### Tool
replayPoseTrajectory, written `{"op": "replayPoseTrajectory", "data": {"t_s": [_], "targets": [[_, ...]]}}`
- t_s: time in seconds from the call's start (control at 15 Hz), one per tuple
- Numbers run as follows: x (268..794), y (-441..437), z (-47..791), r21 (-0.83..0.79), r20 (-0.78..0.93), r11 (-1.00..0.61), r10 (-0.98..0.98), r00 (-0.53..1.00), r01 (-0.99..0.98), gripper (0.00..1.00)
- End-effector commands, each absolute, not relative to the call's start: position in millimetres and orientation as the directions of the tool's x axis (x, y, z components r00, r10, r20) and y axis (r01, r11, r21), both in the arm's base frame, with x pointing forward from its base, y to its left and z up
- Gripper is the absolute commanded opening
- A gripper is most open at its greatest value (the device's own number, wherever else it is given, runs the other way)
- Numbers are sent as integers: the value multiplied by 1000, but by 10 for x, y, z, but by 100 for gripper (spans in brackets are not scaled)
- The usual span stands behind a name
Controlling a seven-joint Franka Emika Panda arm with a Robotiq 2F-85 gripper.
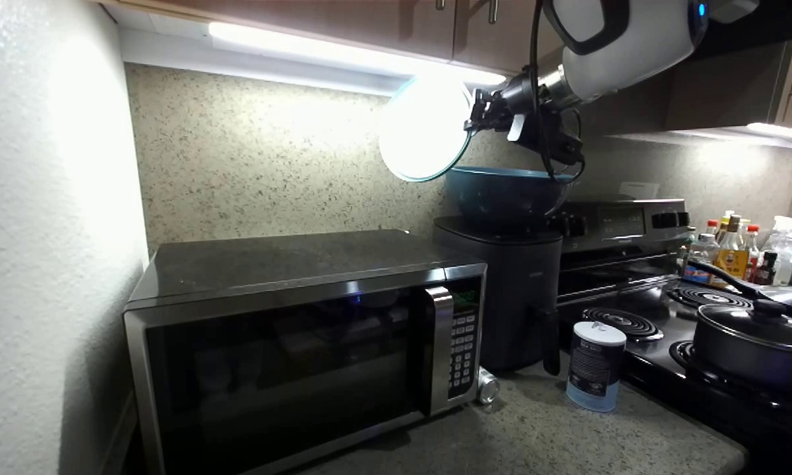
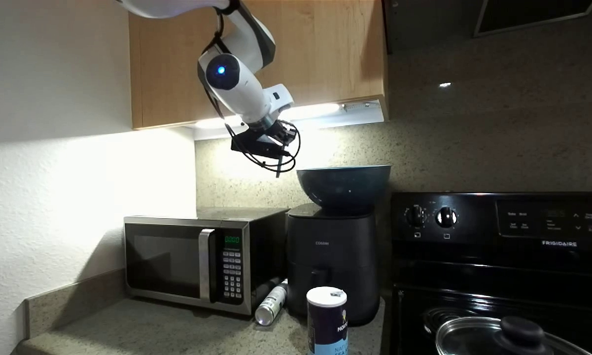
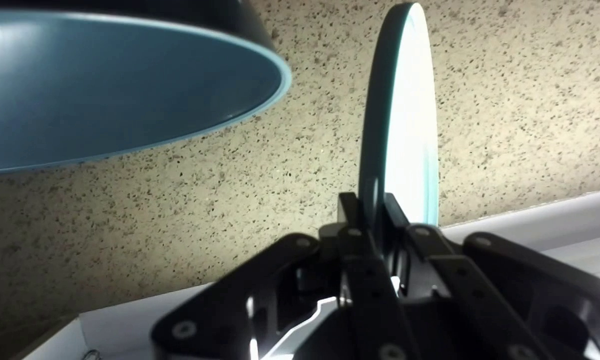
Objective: Flip over the plate
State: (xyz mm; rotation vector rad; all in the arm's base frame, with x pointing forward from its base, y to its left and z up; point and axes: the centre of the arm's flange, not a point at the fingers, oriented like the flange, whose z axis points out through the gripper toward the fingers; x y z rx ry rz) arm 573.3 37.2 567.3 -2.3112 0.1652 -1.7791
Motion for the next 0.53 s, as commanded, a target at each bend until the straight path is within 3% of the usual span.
{"op": "replayPoseTrajectory", "data": {"t_s": [0.0, 0.2, 0.33, 0.4, 0.47], "targets": [[5864, 316, 5594, -82, 971, -997, -81, 224, -8, 7], [6112, 154, 5490, 39, 980, -999, 34, 198, -21, 7], [6264, 129, 5434, 22, 976, -1000, 22, 217, 1, 6], [6155, -108, 5671, -13, 977, -1000, -13, 213, 2, 12], [6214, -75, 5611, -9, 976, -1000, -7, 220, 5, 12]]}}
